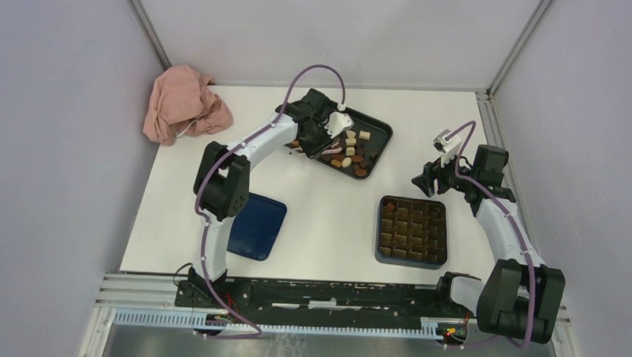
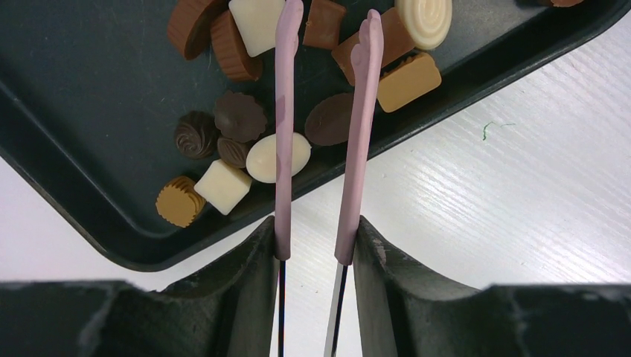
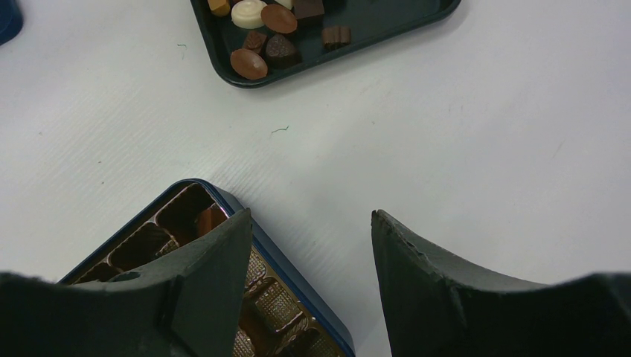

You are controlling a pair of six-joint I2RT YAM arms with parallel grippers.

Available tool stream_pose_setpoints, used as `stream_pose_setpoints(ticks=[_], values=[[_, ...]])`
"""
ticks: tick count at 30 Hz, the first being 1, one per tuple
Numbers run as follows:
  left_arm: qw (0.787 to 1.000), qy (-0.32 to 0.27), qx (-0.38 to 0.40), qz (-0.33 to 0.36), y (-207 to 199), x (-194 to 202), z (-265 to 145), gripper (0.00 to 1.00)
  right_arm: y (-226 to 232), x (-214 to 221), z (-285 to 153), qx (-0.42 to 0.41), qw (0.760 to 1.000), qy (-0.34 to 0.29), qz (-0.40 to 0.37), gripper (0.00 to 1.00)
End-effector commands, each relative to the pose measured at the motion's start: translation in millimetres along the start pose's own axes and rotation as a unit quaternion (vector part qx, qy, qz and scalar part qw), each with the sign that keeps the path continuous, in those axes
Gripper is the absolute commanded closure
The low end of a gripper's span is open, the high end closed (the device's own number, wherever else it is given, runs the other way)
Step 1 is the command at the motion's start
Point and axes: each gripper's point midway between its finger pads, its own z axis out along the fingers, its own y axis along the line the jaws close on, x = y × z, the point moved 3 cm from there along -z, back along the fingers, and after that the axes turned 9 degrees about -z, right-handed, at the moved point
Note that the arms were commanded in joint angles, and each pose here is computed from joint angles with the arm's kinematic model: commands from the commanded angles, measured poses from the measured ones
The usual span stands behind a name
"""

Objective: Pack the chocolate
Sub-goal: Pick up the fake chocolate from the plate.

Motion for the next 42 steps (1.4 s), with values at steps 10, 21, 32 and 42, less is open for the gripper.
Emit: stream_pose_setpoints(ticks=[10,21,32,42], values=[[1.0,-0.003,-0.012,0.023,6.3,-16.4,4.6,0.56,-0.9,-2.9,0.5,-0.005,1.0,-0.009,-0.01,0.35],[1.0,-0.001,-0.008,0.016,5.1,-17.0,7.8,0.6,-1.9,-2.1,0.5,-0.002,1.0,-0.006,-0.01,0.35],[1.0,-0.006,-0.013,0.004,6.2,-20.4,3.9,0.78,-2.2,-2.2,0.3,-0.001,1.0,-0.006,-0.012,0.34],[0.997,-0.062,-0.038,-0.029,8.5,-44.7,-41.5,0.88,-2.2,-2.3,0.2,-0.001,1.0,-0.006,-0.012,0.34]])
